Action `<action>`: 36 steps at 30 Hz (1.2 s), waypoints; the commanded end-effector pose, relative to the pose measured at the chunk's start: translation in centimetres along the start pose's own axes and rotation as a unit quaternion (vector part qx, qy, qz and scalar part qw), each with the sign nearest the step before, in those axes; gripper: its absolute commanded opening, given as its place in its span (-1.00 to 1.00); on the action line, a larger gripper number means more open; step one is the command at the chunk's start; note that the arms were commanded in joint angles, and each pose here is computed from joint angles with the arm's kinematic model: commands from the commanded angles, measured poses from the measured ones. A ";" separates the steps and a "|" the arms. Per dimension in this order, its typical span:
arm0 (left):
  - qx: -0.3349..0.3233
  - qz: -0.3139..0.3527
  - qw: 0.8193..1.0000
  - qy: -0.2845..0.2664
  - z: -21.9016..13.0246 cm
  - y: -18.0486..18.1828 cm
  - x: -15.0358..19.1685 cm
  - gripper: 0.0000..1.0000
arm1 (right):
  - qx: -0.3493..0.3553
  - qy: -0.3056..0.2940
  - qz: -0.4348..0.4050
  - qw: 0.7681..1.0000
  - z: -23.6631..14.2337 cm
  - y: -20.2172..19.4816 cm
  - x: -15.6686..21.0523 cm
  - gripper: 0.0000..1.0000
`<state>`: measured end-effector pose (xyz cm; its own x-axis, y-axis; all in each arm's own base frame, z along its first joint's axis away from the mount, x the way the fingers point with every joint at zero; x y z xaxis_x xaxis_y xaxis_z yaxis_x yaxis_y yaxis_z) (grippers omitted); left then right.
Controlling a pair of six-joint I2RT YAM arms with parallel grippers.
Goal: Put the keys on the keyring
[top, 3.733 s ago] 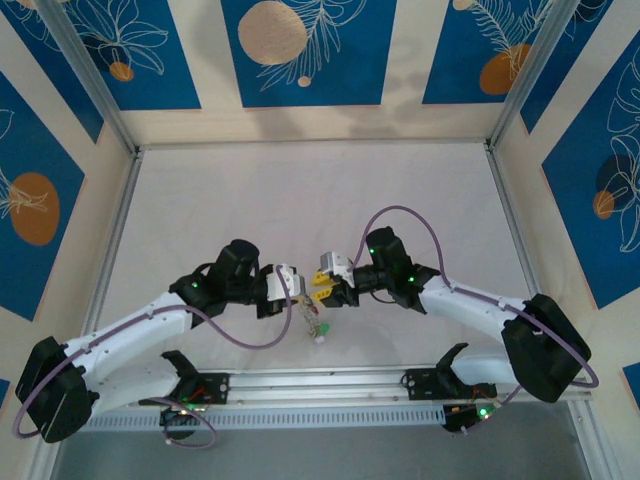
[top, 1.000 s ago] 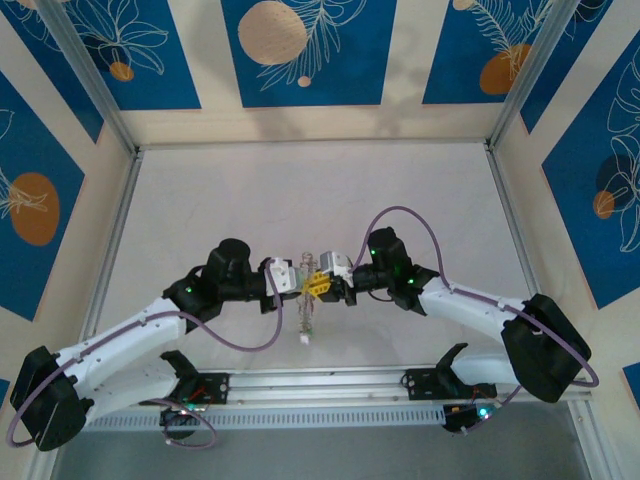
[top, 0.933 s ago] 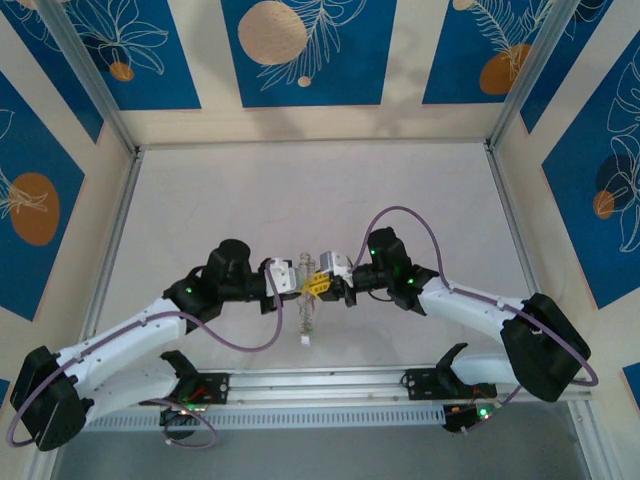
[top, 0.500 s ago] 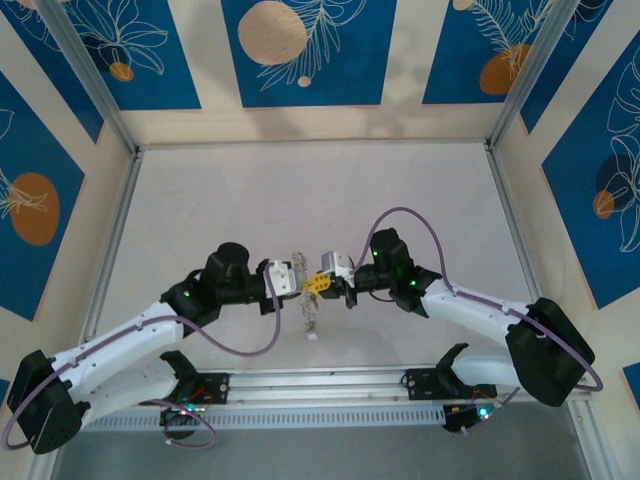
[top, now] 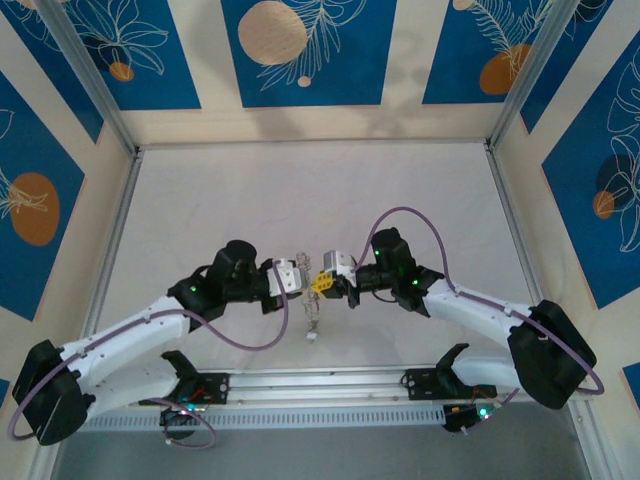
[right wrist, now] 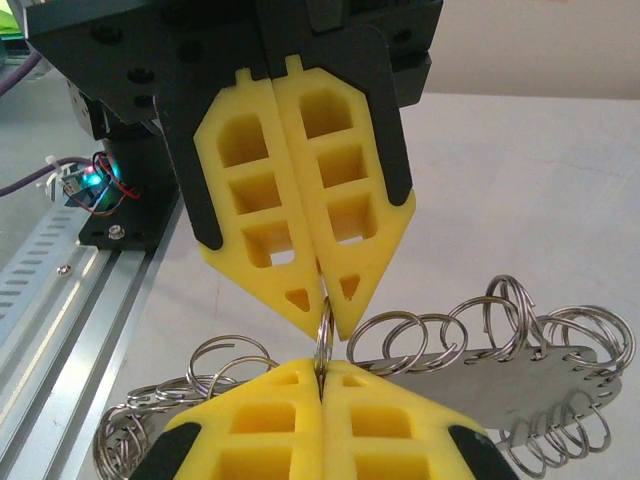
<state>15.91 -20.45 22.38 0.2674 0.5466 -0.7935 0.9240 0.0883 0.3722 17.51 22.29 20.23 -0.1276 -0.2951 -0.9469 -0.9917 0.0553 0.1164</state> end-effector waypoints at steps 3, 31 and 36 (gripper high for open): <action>0.026 -0.013 1.000 0.008 0.6 -0.1 0.4 -0.92 | -0.028 -0.013 -0.018 0.999 0.4 0.4 -1.0 -1.00; 0.006 -0.003 0.997 -0.078 -1.1 0.8 -1.7 -1.00 | 0.017 -0.014 -0.014 1.000 -1.9 0.9 0.3 -0.56; 0.008 -0.002 0.996 -0.084 -1.1 0.7 -1.7 -1.00 | 0.002 -0.018 -0.009 1.000 -1.6 0.8 -0.1 -0.61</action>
<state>15.94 -20.37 23.29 0.2656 0.4644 -0.8449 0.9377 0.0791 0.3383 16.81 20.76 20.79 -0.0983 -0.2648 -0.9593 -0.9937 0.0780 0.0803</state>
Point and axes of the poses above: each hand's point on the last joint's axis, 136 mm out from that joint toward the fingers, its own z axis out along the fingers, its own y axis along the line the jaws close on, x = y × z, the point moved 9 cm from there along -z, back along the fingers, and after that the axes turned 10 degrees about z, right-handed, at the moved point
